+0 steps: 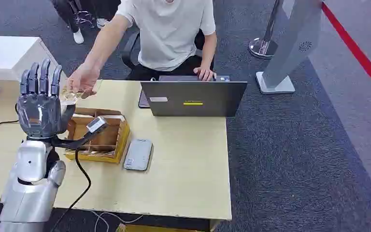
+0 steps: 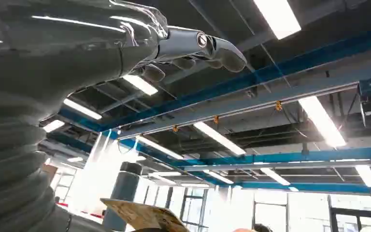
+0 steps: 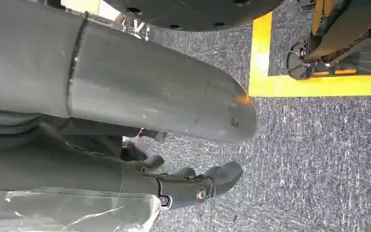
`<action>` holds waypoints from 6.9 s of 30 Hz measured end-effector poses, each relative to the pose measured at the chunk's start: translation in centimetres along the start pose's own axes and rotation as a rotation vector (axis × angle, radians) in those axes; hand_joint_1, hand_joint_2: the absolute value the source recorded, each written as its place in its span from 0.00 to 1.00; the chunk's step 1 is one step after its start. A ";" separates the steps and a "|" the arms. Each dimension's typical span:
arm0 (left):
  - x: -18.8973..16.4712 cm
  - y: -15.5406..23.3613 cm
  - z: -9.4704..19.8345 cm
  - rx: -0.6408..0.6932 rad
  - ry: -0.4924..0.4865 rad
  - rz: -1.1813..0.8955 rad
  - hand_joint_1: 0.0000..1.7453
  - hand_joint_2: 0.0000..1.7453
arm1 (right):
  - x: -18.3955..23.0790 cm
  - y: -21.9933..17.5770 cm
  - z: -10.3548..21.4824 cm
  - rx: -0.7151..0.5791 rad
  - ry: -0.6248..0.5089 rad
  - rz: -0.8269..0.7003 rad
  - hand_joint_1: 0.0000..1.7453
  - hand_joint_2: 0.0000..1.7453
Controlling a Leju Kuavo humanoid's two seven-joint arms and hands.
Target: Pass the card to the sensor for recognition and then transmit it.
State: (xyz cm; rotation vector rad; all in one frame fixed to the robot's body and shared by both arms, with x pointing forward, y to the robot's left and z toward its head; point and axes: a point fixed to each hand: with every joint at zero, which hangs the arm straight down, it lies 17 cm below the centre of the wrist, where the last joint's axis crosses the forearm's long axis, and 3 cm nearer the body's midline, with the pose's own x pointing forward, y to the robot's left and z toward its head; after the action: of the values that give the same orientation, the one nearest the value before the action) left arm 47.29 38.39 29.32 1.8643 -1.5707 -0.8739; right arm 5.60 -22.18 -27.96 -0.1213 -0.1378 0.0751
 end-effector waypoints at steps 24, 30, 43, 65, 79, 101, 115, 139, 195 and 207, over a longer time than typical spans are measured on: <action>1.4 -0.4 -0.2 -0.018 -0.028 0.014 1.00 1.00 | -0.2 0.0 0.0 0.003 0.008 0.009 0.00 0.00; 2.2 -0.5 -0.3 -0.023 -0.041 0.021 1.00 1.00 | -0.2 0.0 0.0 0.002 0.011 0.011 0.00 0.00; 7.7 -0.1 1.9 -0.035 -0.098 0.118 1.00 1.00 | -0.5 -0.1 0.0 -0.003 0.028 0.012 0.00 0.00; 18.2 -8.5 12.4 -0.546 -0.257 0.206 1.00 1.00 | -0.2 0.0 0.0 0.003 0.011 0.019 0.00 0.00; 18.3 -11.8 15.4 -0.709 -0.203 0.249 1.00 1.00 | 0.1 0.4 0.1 0.021 -0.008 0.038 0.00 0.00; 19.7 -14.6 19.0 -0.866 -0.165 0.378 1.00 1.00 | 0.5 0.3 0.0 0.036 -0.040 0.057 0.00 0.00; 17.1 -15.8 17.4 -0.878 -0.078 0.433 1.00 1.00 | 0.6 0.0 0.0 0.039 -0.048 0.069 0.00 0.00; 8.4 -11.5 5.3 -0.530 0.022 0.246 1.00 1.00 | 0.4 -0.4 -0.1 0.034 -0.043 0.071 0.00 0.00; 7.1 -5.0 -1.4 -0.324 -0.034 0.213 0.00 1.00 | 0.4 -0.9 -0.2 0.010 -0.033 0.044 0.00 0.00; 14.0 -2.6 13.8 -0.373 -0.250 0.236 0.00 1.00 | -0.1 -0.9 -0.2 -0.025 -0.001 -0.082 0.00 0.00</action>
State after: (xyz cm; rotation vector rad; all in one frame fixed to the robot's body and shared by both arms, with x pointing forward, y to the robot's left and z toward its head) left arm 39.84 25.04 16.61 1.3218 -1.5987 -1.2281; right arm 5.59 -23.05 -28.01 -0.1402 -0.1448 -0.0080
